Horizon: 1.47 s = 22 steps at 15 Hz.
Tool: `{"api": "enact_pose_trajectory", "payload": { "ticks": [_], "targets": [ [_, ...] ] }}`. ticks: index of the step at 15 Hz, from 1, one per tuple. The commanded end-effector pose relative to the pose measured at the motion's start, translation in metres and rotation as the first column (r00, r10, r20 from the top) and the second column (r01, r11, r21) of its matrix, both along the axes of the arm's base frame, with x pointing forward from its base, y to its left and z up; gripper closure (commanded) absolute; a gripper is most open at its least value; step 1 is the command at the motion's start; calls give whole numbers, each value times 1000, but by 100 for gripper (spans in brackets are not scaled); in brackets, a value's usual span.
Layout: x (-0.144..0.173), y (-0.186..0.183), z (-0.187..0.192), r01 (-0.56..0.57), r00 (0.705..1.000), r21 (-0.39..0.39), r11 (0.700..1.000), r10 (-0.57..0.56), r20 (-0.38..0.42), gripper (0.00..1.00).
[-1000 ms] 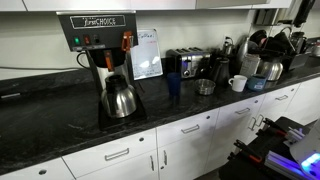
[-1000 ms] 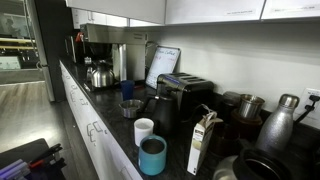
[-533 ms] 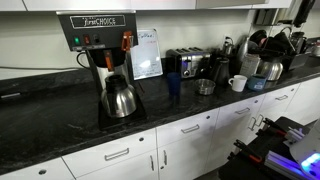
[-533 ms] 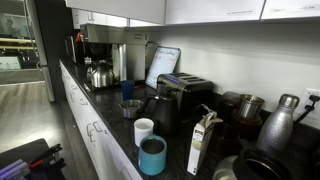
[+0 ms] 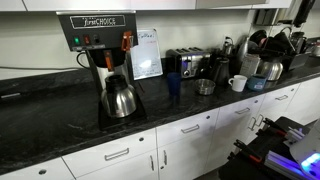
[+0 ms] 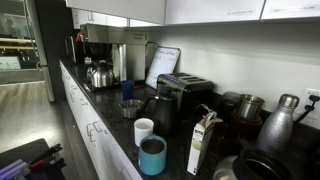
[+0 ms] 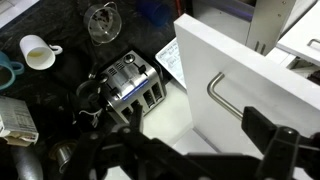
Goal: Close the cupboard
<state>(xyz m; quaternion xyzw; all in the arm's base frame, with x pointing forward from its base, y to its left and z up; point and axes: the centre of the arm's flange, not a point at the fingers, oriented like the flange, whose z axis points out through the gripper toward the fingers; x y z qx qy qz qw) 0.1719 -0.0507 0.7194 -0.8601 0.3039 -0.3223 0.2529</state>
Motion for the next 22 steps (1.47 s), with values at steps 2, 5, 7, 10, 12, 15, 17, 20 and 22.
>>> {"api": "enact_pose_trajectory", "payload": {
  "ticks": [2, 5, 7, 10, 12, 15, 17, 20, 22],
  "targets": [
    [5, 12, 3, -61, 998, -57, 996, 63, 26, 0],
    [5, 29, 4, -113, 991, -164, 980, 123, 55, 0],
    [6, 37, 6, -126, 985, -233, 964, 149, 86, 0],
    [7, 42, 11, -119, 977, -307, 944, 167, 134, 0],
    [9, 43, 11, -103, 974, -338, 936, 164, 158, 0],
    [12, 43, 9, -83, 970, -369, 926, 161, 185, 0],
    [18, 47, 5, -78, 967, -387, 919, 165, 195, 0],
    [27, 55, -5, -63, 965, -420, 905, 162, 204, 0],
    [34, 59, -11, -50, 964, -443, 895, 159, 212, 0]
  ]
}}
